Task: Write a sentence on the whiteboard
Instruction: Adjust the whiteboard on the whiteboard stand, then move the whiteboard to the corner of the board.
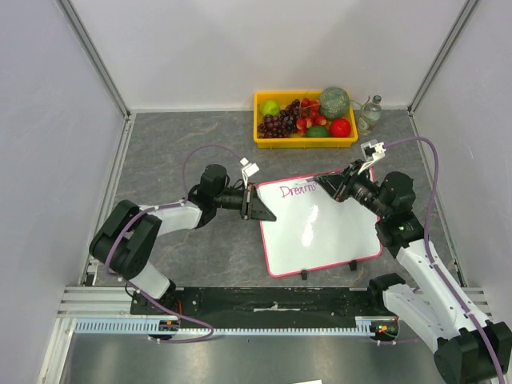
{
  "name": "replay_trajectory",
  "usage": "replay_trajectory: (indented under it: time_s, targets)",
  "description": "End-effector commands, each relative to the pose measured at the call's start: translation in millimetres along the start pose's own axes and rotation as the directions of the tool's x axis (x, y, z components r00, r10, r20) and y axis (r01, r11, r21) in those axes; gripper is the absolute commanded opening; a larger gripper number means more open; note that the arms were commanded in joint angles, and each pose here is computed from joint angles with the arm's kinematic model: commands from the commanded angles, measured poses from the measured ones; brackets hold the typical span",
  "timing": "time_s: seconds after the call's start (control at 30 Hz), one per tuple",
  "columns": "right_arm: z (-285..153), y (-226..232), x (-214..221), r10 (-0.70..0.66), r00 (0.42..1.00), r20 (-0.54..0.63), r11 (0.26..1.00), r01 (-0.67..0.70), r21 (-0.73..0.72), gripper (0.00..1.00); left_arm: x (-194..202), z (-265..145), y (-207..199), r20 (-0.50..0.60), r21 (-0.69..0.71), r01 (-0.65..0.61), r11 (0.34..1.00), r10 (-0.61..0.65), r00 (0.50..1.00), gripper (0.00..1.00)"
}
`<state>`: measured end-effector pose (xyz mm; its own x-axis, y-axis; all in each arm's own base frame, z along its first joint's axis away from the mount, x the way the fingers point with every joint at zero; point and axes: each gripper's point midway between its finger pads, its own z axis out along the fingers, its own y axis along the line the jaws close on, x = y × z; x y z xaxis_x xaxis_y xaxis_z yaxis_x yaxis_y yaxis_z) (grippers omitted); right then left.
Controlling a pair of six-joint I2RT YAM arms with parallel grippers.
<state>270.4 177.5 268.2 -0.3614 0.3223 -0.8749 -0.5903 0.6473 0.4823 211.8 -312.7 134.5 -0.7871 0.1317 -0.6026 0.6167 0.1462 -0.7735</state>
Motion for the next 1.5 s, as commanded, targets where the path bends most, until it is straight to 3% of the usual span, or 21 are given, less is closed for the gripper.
replay_trajectory:
  time_s: [0.0,0.23,0.33,0.43,0.63,0.77,0.93,1.03,1.07,1.1,1.33,1.47]
  targets:
    - [-1,7,-15,-0.036,0.999,0.035,0.999,0.037,-0.018,0.0,27,19,-7,-0.128,0.057,0.017,0.998,-0.009,0.992,0.02]
    - [-2,6,-16,-0.041,0.998,0.038,0.999,0.041,-0.013,0.0,46,19,5,-0.171,0.019,0.038,0.999,-0.034,0.985,0.02]
    - [-1,7,-15,-0.038,0.999,0.033,0.999,0.038,-0.017,0.0,47,18,7,-0.175,0.001,0.035,0.999,-0.034,0.984,0.19]
    - [-2,6,-15,-0.039,0.999,0.034,0.999,0.04,-0.014,0.0,43,16,10,-0.156,-0.035,0.021,0.999,-0.027,0.987,0.42]
    - [-2,8,-18,-0.046,0.998,0.041,0.999,0.047,-0.019,0.0,22,2,14,-0.049,-0.178,-0.013,0.984,0.004,0.999,0.61]
    - [-3,9,-17,-0.044,0.998,0.037,0.999,0.045,-0.019,0.0,7,-22,19,0.056,-0.363,-0.025,0.932,0.048,0.997,0.67]
    - [-3,7,-18,-0.042,0.998,0.042,0.999,0.042,-0.004,0.0,7,-63,14,0.197,-0.577,0.063,0.814,0.063,0.978,0.73]
    - [-3,5,-20,-0.034,0.998,0.05,0.999,0.034,0.01,0.0,20,-65,-3,0.239,-0.629,0.098,0.771,0.071,0.969,0.73]
    - [-3,3,-20,-0.031,0.998,0.052,0.999,0.03,0.018,0.0,25,-61,-12,0.24,-0.631,0.096,0.77,0.077,0.968,0.82]
    - [-3,3,-20,-0.029,0.998,0.054,0.999,0.028,0.022,0.0,31,-57,-15,0.246,-0.647,0.104,0.755,0.078,0.966,0.83]
    - [-4,-6,-16,-0.005,0.999,0.052,0.998,0.002,0.06,0.0,78,13,-54,0.098,-0.685,-0.058,0.727,0.171,0.98,0.81]
    - [-6,-3,-19,-0.01,0.998,0.059,0.998,0.006,0.056,0.0,103,52,-56,-0.025,-0.769,-0.144,0.623,0.196,0.98,0.8]
